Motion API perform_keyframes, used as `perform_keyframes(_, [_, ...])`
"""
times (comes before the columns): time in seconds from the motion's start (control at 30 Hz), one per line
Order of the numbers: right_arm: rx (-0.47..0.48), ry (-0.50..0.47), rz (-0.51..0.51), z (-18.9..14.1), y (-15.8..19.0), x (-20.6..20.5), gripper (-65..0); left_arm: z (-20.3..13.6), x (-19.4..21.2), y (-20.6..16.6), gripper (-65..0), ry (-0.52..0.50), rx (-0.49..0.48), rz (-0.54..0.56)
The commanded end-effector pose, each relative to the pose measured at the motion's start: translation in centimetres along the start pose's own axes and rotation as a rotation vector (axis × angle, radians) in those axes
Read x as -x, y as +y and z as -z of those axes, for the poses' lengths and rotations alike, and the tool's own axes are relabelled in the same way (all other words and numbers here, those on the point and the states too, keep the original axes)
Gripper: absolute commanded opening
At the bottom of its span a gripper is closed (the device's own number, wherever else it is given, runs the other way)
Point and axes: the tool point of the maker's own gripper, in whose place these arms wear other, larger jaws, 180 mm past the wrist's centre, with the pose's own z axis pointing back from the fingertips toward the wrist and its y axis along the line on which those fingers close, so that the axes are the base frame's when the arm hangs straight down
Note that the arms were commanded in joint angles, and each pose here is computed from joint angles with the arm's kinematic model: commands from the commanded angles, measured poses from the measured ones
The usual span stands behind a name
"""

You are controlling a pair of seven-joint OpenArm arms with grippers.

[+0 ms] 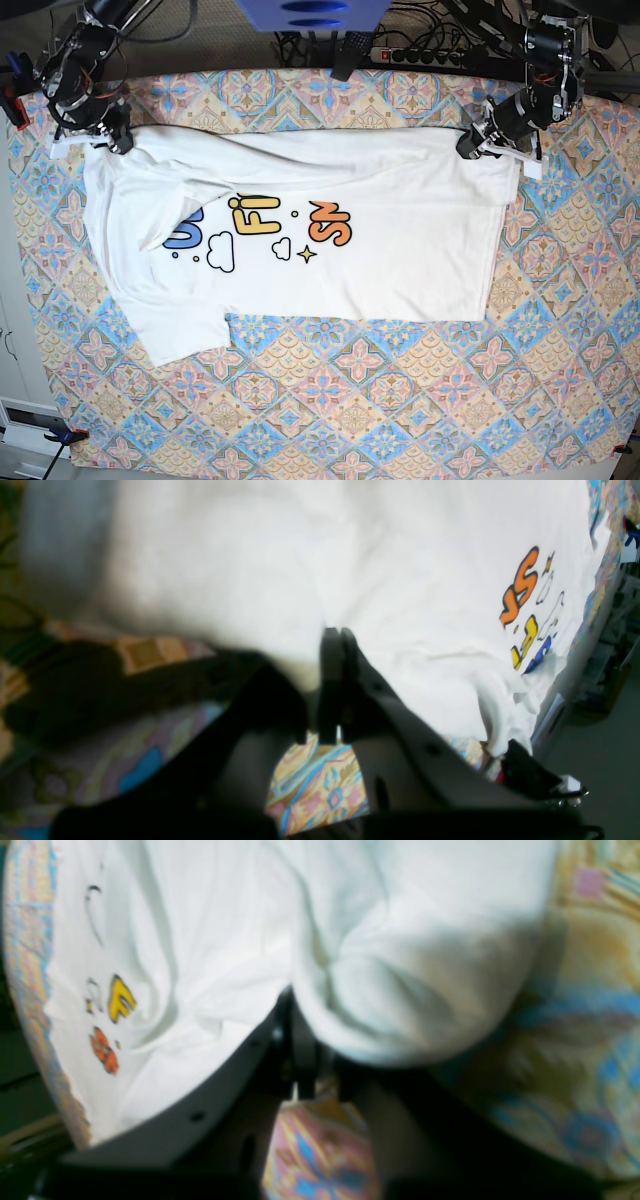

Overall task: Fold the T-shirt properly
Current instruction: 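Lay the shoulder edge down and release both grippers, then reach both grippers to the shirt's side edges and grasp them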

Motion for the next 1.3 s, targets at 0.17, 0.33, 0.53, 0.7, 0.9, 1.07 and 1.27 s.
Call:
perform_keyframes(0.17, [0.091, -0.030, -0.064, -3.5, -2.6, -0.6, -60.4, -1.8, 1.1, 1.9, -65.0, 0.029, -0.069, 0.046])
perform_keyframes(0.33, [0.122, -0.019, -0.086, -4.7, -3.6, 0.1, -60.2, -3.0, 3.0, 2.2, -65.0, 0.056, -0.076, 0.063])
perform_keyframes(0.53, [0.125, -0.015, -0.090, -4.8, -3.7, 0.2, -59.9, -3.4, 3.8, 2.8, -65.0, 0.070, -0.089, 0.058])
perform_keyframes(0.7, [0.142, 0.011, -0.093, -5.3, -4.3, 1.0, -46.6, -3.9, 3.8, 1.5, -50.6, 0.062, -0.062, 0.086])
perform_keyframes(0.9, [0.153, -0.045, -0.161, -7.4, -3.3, -1.0, -34.4, -6.1, 2.8, -0.9, -21.2, 0.008, -0.017, 0.146])
perform_keyframes(1.07, [0.173, -0.106, -0.181, -9.2, -3.1, -2.9, -34.2, -8.3, -0.2, -1.7, -10.8, -0.092, -0.011, 0.174])
perform_keyframes(1.27, [0.170, -0.154, -0.221, -10.3, -1.9, -4.5, -34.3, -9.2, -5.3, -3.1, -11.0, -0.228, 0.008, 0.192])
